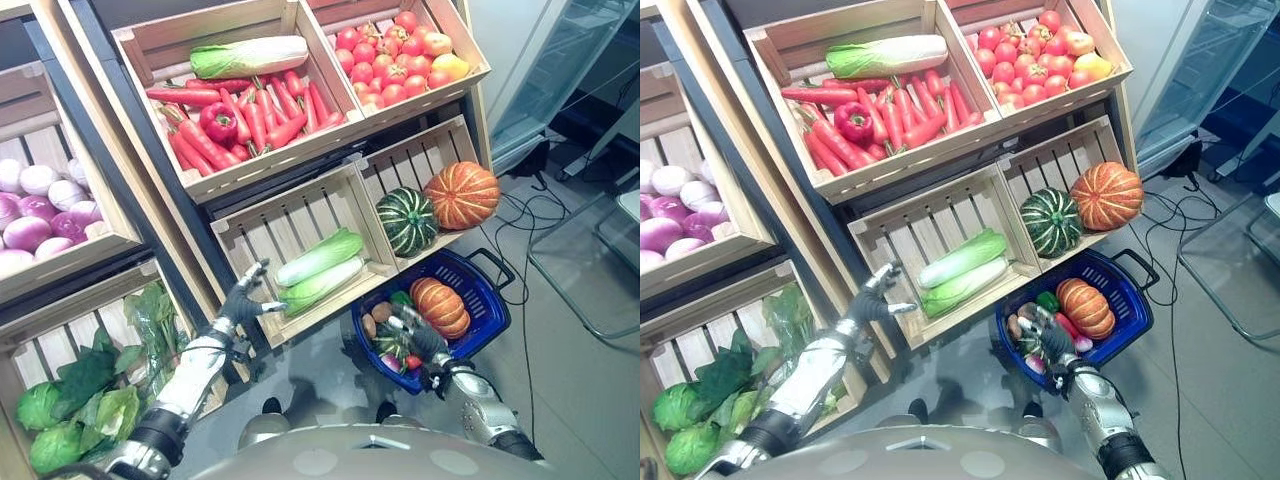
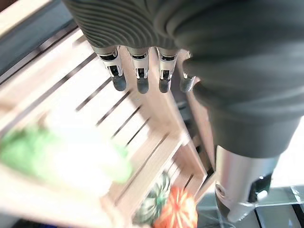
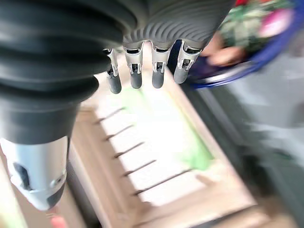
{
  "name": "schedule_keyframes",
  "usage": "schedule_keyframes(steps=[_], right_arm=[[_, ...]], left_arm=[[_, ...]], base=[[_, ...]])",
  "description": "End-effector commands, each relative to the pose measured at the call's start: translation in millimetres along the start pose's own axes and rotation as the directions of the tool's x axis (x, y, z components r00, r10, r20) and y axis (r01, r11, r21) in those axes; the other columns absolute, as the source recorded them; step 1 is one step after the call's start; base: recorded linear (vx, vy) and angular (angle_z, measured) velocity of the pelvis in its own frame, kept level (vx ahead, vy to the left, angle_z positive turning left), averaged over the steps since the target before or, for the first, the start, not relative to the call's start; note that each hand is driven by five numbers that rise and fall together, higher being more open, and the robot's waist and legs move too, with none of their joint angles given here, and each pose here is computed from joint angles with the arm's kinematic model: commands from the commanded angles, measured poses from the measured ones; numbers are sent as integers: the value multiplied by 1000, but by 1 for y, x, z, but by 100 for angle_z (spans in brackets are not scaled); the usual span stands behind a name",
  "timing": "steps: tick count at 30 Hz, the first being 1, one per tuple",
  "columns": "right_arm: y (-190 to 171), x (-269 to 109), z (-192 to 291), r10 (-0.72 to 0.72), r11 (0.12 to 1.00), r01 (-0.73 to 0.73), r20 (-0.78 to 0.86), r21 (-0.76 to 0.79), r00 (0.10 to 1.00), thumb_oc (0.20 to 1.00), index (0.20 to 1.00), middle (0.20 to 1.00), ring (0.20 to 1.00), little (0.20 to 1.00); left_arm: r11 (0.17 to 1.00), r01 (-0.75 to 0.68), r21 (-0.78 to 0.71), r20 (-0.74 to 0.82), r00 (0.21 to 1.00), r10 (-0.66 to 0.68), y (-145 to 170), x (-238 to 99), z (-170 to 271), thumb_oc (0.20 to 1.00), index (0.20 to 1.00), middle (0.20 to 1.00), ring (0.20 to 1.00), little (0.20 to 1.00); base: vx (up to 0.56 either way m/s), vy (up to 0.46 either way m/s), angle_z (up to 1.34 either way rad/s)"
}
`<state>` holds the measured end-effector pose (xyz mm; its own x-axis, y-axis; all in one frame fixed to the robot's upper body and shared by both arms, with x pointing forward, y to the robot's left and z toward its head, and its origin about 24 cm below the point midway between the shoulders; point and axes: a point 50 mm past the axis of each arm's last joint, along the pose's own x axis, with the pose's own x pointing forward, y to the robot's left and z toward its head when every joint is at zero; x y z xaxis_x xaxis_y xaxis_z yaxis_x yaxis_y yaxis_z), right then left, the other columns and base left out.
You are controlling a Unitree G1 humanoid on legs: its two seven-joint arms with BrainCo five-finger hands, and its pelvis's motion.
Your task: Pick up fruits and vegetables into the basket
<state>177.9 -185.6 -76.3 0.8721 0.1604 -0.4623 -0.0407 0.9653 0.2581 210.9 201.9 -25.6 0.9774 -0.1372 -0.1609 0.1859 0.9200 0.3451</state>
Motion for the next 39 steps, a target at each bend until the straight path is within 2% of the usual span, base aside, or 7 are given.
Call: schedule_keyframes(steps=[1,6,8,16,20,30,39], right_arm=[[3,6,44,-40,999,45,262,-14,964,1000,1000,1000,1000,1000],[0,1,74,-99,985,145,389,-91,916,1000,1000,1000,1000,1000],[3,5,95,-85,978,161,447,-135,890,1000,1000,1000,1000,1000],[26,20,161,-30,962,186,599,-201,800,1000,1000,1000,1000,1000],[39,27,188,-6,962,180,641,-206,768,1000,1000,1000,1000,1000],[61,33,219,79,941,169,675,-293,733,1000,1000,1000,1000,1000],[66,31,227,130,920,162,666,-358,734,1000,1000,1000,1000,1000]], left_arm=[[989,-138,46,225,966,124,25,7,34,1000,1000,1000,1000,1000],[961,-231,153,250,950,189,34,11,42,1000,1000,1000,1000,1000],[920,-308,242,280,930,237,39,25,52,1000,1000,1000,1000,1000],[830,-479,285,336,861,381,59,82,101,1000,1000,1000,1000,1000],[770,-573,281,384,802,457,86,103,134,1000,1000,1000,1000,1000],[699,-667,260,420,730,540,105,122,175,1000,1000,1000,1000,1000],[574,-806,147,422,576,700,136,124,205,1000,1000,1000,1000,1000]], base=[[56,-37,-1],[52,-68,-5],[-53,-16,-7],[-159,30,-14],[-103,-9,-17],[-39,32,-15],[11,44,-8]])
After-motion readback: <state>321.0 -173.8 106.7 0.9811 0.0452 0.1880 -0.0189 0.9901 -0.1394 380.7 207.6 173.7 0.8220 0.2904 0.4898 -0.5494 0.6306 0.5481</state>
